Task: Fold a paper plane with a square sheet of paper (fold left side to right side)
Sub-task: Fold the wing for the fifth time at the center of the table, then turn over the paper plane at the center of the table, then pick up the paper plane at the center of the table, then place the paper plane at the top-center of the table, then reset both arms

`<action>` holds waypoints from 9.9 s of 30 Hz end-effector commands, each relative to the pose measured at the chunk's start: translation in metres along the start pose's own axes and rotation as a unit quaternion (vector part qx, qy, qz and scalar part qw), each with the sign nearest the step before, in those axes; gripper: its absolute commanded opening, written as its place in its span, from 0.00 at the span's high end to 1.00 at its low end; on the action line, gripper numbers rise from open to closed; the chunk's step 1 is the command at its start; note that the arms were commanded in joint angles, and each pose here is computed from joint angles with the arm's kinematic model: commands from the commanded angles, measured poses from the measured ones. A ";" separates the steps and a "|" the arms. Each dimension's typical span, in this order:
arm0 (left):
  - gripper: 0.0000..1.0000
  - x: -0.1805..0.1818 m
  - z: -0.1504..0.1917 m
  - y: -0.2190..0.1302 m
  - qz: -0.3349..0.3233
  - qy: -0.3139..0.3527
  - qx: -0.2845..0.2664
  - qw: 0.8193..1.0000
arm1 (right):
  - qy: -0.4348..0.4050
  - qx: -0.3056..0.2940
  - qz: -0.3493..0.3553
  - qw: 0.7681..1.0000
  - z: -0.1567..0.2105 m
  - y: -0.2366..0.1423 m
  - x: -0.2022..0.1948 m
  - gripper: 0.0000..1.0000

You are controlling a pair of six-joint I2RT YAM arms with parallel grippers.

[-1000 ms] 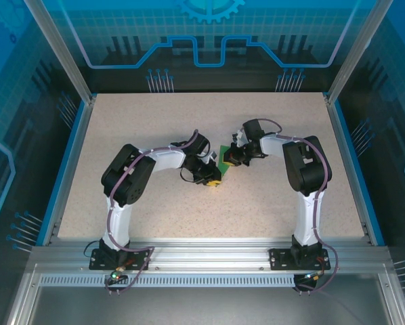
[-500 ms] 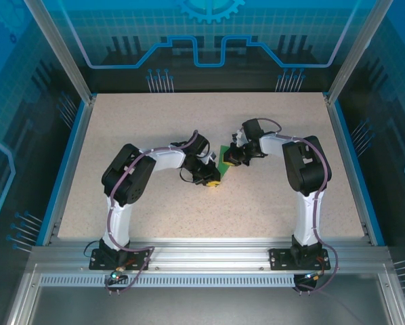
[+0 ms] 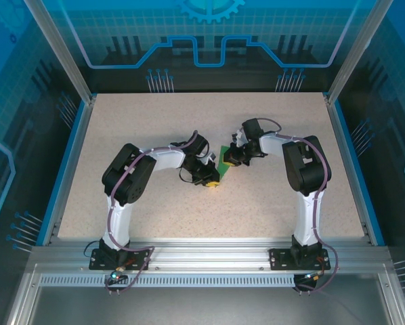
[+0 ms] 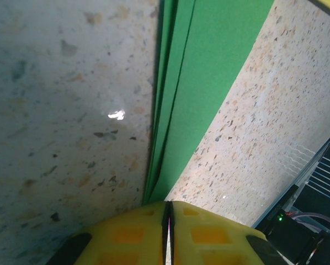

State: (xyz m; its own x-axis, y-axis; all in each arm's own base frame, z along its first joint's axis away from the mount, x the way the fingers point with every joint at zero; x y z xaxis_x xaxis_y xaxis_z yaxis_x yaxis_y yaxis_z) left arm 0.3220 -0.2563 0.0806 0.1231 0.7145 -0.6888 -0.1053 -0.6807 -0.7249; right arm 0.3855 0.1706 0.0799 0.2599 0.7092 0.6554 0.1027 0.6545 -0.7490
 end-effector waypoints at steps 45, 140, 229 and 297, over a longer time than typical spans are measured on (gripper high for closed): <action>0.78 -0.023 0.030 -0.058 -0.035 0.062 -0.072 0.995 | -0.061 -0.068 0.022 0.996 -0.007 -0.045 0.039 0.76; 0.11 -0.035 0.041 -0.194 -0.208 0.075 -0.395 0.892 | -0.081 -0.118 0.227 0.963 0.087 -0.102 0.003 0.61; 0.01 -0.039 0.052 -0.207 -0.227 0.116 -0.370 0.893 | -0.064 -0.038 0.293 0.953 -0.028 -0.020 0.040 0.77; 0.01 0.149 0.049 -0.204 -0.365 0.194 -0.509 0.755 | -0.285 -0.505 0.151 0.800 0.034 -0.144 -0.095 0.00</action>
State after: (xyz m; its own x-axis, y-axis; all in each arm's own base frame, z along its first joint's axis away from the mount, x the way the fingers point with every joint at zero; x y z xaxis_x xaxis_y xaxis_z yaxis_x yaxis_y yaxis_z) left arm 0.3022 -0.0026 0.1100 0.0636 0.9890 0.1338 0.8919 0.0038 -0.4522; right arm 0.3060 0.0191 0.1172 -0.0051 0.9879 0.1549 0.8873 0.0759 -0.4548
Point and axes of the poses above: each hand's point on the last joint's axis, 136 mm out from that joint toward the fingers, its own y axis out along the fingers, its own x axis along the line the jaws close on, z = x × y, the point moved 9 cm from there along -y, back along the fingers, and after that the axes turned 12 degrees about y, right-handed, at the moved point
